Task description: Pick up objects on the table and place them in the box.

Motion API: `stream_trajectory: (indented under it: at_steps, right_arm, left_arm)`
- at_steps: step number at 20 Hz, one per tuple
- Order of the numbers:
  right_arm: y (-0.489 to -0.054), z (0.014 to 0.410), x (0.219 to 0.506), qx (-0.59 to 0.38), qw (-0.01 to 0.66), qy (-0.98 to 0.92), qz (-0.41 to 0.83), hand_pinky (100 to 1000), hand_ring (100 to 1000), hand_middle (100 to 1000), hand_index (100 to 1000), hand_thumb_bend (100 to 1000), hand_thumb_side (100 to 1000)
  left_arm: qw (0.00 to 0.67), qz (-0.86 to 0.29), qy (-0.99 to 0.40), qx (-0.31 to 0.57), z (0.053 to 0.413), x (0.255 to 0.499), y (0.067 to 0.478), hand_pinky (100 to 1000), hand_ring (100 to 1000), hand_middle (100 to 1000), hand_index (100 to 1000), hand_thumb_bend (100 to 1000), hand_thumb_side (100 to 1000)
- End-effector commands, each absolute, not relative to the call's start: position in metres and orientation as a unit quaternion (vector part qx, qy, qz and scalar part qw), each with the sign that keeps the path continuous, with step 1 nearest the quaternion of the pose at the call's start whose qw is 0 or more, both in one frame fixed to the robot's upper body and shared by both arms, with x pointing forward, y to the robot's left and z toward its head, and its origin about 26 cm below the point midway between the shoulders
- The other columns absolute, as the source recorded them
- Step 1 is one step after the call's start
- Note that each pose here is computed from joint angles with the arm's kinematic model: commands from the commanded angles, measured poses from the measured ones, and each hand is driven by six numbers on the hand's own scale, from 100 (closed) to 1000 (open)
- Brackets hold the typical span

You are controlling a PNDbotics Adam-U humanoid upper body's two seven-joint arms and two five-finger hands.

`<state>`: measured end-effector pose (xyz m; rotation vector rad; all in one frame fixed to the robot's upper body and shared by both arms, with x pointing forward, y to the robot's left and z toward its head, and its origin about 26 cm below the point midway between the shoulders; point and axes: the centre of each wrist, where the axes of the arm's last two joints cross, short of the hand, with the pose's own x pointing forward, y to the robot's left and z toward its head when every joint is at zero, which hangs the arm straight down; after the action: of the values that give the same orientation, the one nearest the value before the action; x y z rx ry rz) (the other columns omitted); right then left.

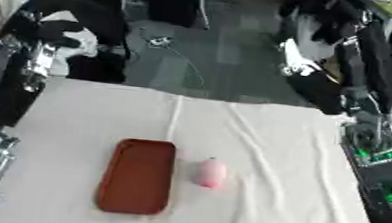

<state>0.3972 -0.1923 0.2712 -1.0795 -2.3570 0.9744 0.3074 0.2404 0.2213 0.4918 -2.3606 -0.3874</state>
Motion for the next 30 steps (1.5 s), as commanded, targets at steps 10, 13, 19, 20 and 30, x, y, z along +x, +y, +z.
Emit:
stream_trajectory:
  at_steps: [10,13,19,20,30]
  right_arm:
    - [-0.189,0.254,0.442,-0.459,0.193,-0.732,0.465,610,800,825,863,485,674]
    - [-0.191,0.244,0.448,-0.455,0.206,-0.717,0.486,644,820,840,886,554,676]
    - [-0.194,0.23,0.456,-0.451,0.231,-0.696,0.509,659,816,834,898,681,715]
    - [-0.195,0.229,0.457,-0.45,0.235,-0.694,0.511,658,814,831,895,680,720]
    - [-0.192,0.21,0.458,-0.421,0.261,-0.684,0.536,662,813,831,900,598,760]
  left_arm:
    - [0.33,-0.154,-0.911,0.194,0.229,0.305,0.242,702,729,859,972,100,824]
    - [0.33,-0.154,-0.911,0.194,0.229,0.305,0.241,702,729,859,971,100,825]
    - [0.329,-0.154,-0.911,0.194,0.229,0.305,0.241,701,729,859,971,100,825]
    - [0.329,-0.154,-0.911,0.194,0.229,0.305,0.241,702,729,859,971,100,825]
    - [0.327,-0.155,-0.912,0.194,0.23,0.305,0.24,702,730,859,971,100,826]
